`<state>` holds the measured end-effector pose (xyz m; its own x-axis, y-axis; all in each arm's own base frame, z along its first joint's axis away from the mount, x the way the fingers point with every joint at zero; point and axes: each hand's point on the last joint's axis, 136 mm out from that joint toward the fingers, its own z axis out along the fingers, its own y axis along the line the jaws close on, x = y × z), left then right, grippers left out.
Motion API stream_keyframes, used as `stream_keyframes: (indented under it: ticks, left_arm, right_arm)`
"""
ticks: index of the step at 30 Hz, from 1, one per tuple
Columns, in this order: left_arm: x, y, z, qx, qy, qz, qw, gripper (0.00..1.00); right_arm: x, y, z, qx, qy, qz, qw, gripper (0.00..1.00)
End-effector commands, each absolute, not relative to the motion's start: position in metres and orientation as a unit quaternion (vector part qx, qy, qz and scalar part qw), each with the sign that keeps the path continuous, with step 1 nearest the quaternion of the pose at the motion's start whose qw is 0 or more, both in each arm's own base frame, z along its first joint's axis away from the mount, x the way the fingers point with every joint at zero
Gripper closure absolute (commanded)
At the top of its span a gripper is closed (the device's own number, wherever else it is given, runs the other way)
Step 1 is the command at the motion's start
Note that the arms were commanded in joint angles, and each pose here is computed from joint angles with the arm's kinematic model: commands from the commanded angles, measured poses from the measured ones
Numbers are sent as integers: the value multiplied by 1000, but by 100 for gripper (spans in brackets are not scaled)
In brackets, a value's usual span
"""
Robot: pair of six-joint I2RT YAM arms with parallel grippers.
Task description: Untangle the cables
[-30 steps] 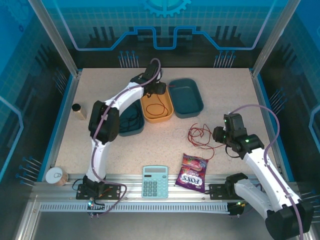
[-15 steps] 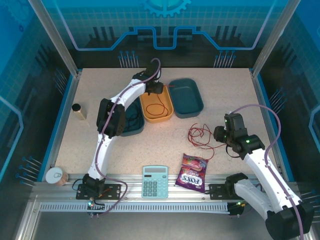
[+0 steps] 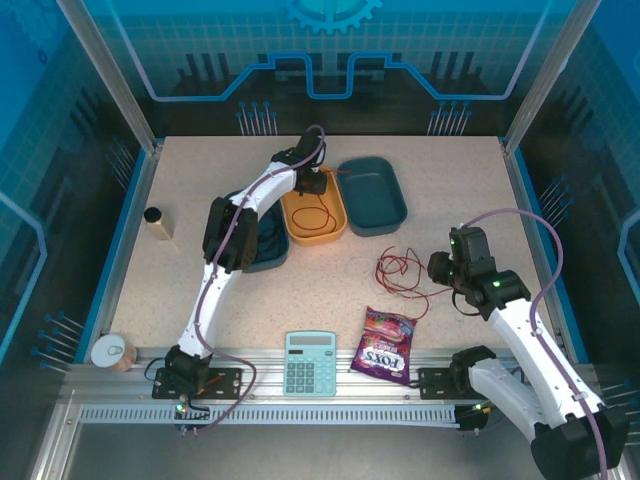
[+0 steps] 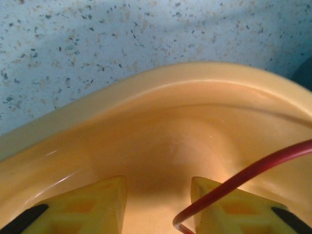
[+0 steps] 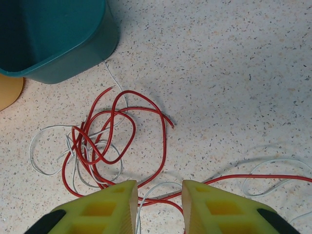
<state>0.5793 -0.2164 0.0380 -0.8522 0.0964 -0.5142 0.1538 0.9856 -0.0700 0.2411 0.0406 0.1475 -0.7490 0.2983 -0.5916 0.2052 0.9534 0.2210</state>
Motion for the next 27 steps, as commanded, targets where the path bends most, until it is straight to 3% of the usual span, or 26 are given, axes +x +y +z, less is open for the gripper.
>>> stream_keyframes:
  ticks: [1,8,18,27]
  left_arm:
    - [579,-213,37,54,964,-45,258,66]
    - [572,-204,40,39,967,-28,251,100]
    - [540,-194,94,28,957,-22,289,100]
    - [491,-186,75,50,978,6,200,100]
  right_arm:
    - [241,41,154,137,929,71,337,69]
    - [240,41,152,137,929,69,336,69]
    - [239,42,151,131,929,72,338,69]
    - [236,42,151,133,927,77,342,69]
